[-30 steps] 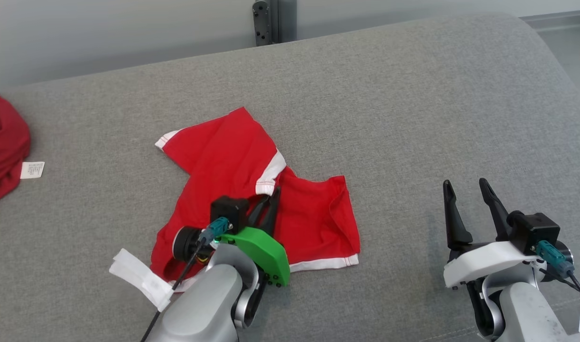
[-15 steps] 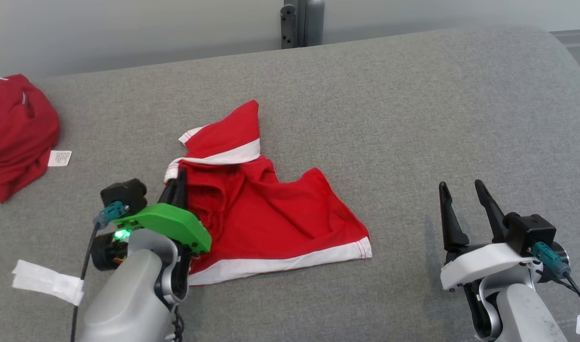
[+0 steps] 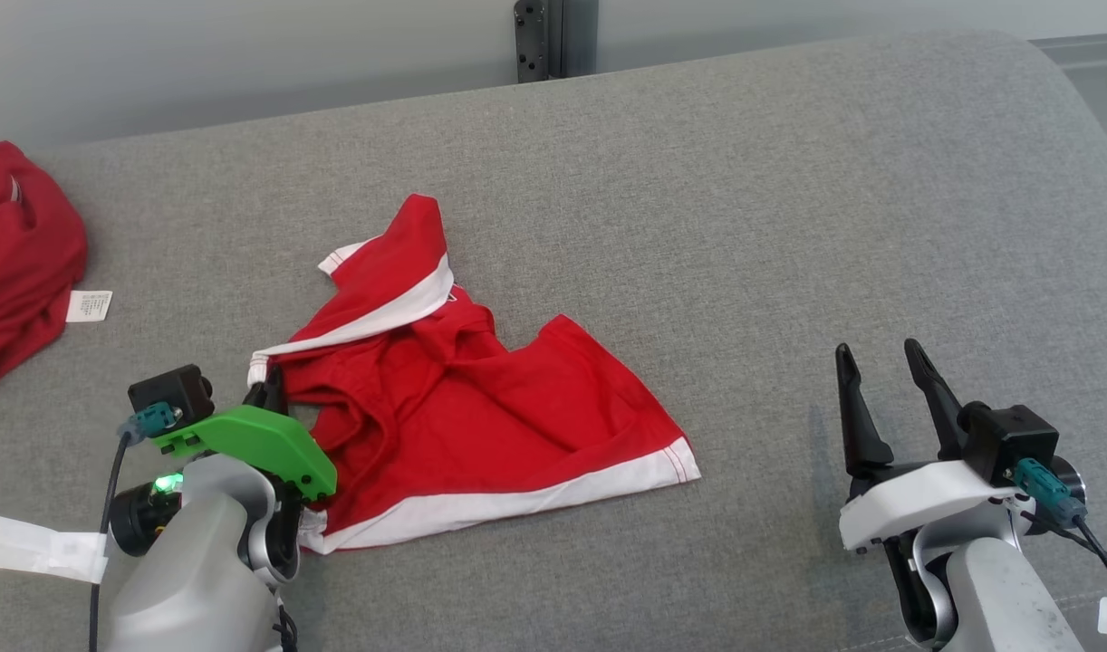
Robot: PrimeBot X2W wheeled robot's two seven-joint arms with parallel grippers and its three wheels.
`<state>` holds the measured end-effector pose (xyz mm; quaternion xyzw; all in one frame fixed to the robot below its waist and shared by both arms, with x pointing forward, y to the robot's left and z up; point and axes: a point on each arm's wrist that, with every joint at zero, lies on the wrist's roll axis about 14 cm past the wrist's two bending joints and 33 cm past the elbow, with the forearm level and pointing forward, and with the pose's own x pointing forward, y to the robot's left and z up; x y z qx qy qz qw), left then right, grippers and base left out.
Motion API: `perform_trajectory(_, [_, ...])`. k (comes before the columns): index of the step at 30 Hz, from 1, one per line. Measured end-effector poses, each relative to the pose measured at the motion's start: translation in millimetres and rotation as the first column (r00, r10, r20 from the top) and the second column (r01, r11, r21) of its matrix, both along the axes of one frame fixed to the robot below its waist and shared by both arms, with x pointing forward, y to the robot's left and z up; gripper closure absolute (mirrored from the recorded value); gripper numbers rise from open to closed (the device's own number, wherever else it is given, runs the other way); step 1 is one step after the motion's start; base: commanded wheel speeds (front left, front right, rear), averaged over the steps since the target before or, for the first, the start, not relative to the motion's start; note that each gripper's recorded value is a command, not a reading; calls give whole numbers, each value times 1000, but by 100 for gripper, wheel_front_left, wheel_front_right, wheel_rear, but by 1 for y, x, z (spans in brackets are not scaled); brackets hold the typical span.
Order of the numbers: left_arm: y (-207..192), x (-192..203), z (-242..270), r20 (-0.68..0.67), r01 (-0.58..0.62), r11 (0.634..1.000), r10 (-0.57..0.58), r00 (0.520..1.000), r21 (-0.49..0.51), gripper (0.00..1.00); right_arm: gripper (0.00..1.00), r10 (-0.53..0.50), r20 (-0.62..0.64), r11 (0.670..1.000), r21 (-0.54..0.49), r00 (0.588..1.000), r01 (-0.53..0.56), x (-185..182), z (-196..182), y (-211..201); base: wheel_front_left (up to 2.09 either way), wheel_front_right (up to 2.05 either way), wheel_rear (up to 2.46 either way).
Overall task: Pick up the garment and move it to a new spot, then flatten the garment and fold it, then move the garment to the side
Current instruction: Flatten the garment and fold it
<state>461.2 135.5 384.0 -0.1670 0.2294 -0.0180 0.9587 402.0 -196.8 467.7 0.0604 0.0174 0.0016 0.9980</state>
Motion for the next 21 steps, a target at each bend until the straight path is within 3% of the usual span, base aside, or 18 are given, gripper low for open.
perform_trajectory(1, [3,1,1,5,-7,1000,7,1000,5,47,0,1,2,1000,0,1000,-1,0,1,0,0,0,0])
perform_trajectory(2, [4,3,3,10,-10,1000,10,1000,7,18,0,3,1,1000,-3,1000,-3,0,1,1,0,0,0])
perform_trajectory(3, [6,5,5,21,-16,1000,16,1000,9,0,0,4,3,1000,-4,1000,-4,0,2,1,0,0,0])
perform_trajectory(13, [34,1,15,65,-68,997,65,996,47,0,0,24,12,1000,0,1000,-24,0,6,8,0,0,0])
perform_trajectory(21, [30,-17,53,234,-4,997,-15,972,80,0,0,72,33,997,-7,997,-71,1,12,25,0,0,0])
